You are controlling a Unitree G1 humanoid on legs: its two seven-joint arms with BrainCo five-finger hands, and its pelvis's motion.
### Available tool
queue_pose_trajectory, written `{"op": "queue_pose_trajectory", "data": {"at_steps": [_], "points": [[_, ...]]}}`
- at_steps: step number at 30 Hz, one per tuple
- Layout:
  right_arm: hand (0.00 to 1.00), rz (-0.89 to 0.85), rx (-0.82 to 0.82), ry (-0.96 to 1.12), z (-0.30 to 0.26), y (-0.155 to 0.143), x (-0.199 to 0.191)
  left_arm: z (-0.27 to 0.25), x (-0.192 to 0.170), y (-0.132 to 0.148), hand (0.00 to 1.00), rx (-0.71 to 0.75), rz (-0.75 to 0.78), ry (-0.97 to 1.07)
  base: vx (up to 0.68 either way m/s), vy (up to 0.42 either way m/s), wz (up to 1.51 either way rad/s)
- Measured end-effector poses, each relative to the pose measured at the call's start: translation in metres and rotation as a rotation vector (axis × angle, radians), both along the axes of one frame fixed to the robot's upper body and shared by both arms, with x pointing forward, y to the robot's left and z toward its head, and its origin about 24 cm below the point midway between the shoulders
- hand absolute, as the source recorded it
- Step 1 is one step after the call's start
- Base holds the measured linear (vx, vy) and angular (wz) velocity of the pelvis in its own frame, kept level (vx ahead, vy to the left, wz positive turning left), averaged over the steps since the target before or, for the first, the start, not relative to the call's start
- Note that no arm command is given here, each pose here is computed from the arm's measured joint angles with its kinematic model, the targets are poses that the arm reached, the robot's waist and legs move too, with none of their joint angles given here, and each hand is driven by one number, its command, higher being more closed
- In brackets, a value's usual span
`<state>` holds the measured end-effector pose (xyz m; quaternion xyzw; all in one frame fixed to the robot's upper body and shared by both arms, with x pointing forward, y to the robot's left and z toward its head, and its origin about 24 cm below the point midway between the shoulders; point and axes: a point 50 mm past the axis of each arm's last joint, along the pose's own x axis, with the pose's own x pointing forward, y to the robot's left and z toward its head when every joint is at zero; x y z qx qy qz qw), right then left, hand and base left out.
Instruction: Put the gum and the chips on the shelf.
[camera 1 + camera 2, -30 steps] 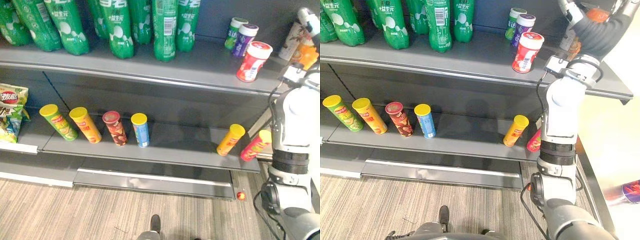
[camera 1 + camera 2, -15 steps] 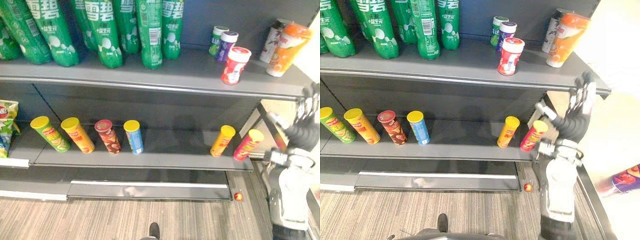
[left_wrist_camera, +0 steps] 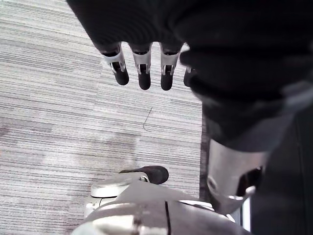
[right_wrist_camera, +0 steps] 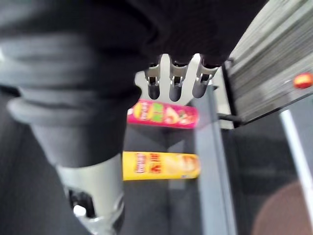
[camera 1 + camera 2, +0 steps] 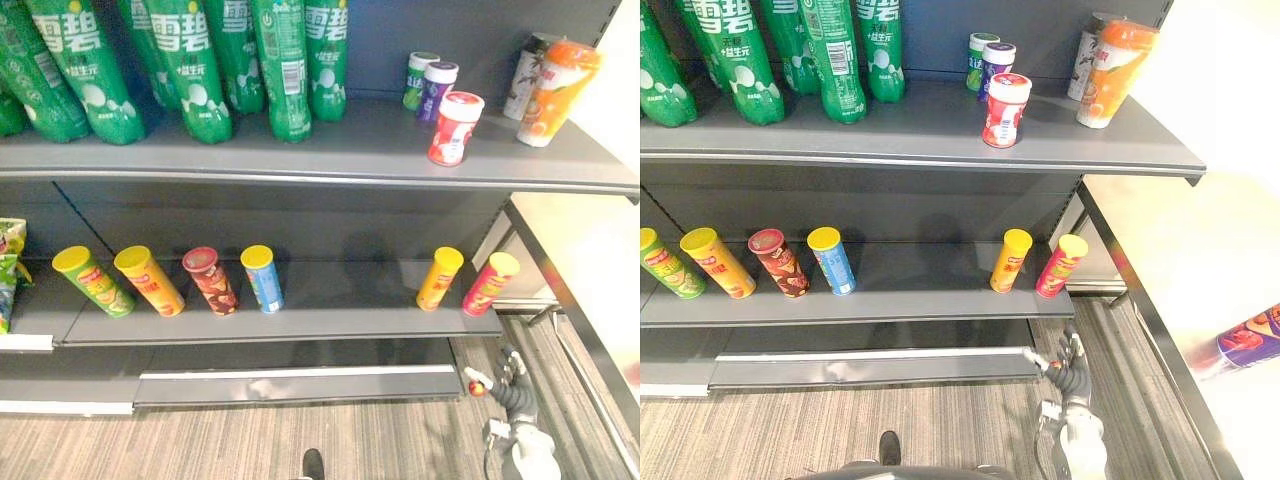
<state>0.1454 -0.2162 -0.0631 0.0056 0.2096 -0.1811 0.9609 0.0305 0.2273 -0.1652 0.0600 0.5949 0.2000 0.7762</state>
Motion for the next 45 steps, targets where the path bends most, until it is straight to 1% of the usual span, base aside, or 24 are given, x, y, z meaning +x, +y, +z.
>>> {"op": "queue_pose_trajectory", "data": {"at_steps": [2, 6, 7, 9, 10, 12, 15, 20, 25, 38, 45], "points": [[0.00, -0.016, 0.007, 0.109, -0.021, -0.003, -0.012, 0.000, 0.000, -0.002, 0.00, -0.011, -0.002, -0.003, 0.05, 0.005, -0.02], [0.00, -0.081, 0.098, 0.377, -0.066, -0.002, -0.047, -0.002, -0.001, -0.004, 0.00, -0.042, -0.020, 0.010, 0.05, -0.004, -0.02], [0.00, -0.093, 0.110, 0.412, -0.071, -0.002, -0.053, -0.002, -0.001, -0.004, 0.00, -0.041, -0.024, 0.011, 0.06, -0.005, 0.01], [0.00, -0.167, 0.161, 0.537, -0.087, -0.003, -0.076, -0.003, 0.001, -0.004, 0.00, -0.044, -0.024, 0.009, 0.05, 0.000, -0.02], [0.00, -0.188, 0.174, 0.560, -0.090, -0.003, -0.081, -0.003, 0.000, -0.005, 0.00, -0.047, -0.017, 0.009, 0.05, 0.001, -0.03], [0.00, -0.287, 0.235, 0.648, -0.100, 0.001, -0.100, -0.004, -0.002, -0.007, 0.00, -0.063, 0.014, 0.013, 0.05, -0.002, 0.00], [0.00, -0.383, 0.284, 0.710, -0.105, 0.003, -0.116, -0.005, -0.005, -0.007, 0.00, -0.065, 0.053, 0.018, 0.06, -0.010, 0.03], [0.00, -0.431, 0.307, 0.762, -0.109, 0.009, -0.122, -0.005, -0.011, -0.004, 0.00, -0.048, 0.100, 0.033, 0.05, -0.007, 0.08], [0.00, -0.476, 0.336, 0.761, -0.109, 0.010, -0.121, -0.005, -0.015, -0.005, 0.00, -0.043, 0.132, 0.043, 0.04, 0.002, 0.02], [0.00, -0.508, 0.340, 0.760, -0.110, 0.011, -0.119, -0.005, -0.015, -0.002, 0.00, -0.026, 0.179, 0.030, 0.05, 0.019, -0.09], [0.00, -0.628, 0.422, 0.694, -0.109, 0.016, -0.118, -0.004, -0.006, -0.001, 0.00, -0.013, 0.177, 0.006, -0.01, 0.061, -0.84]]}}
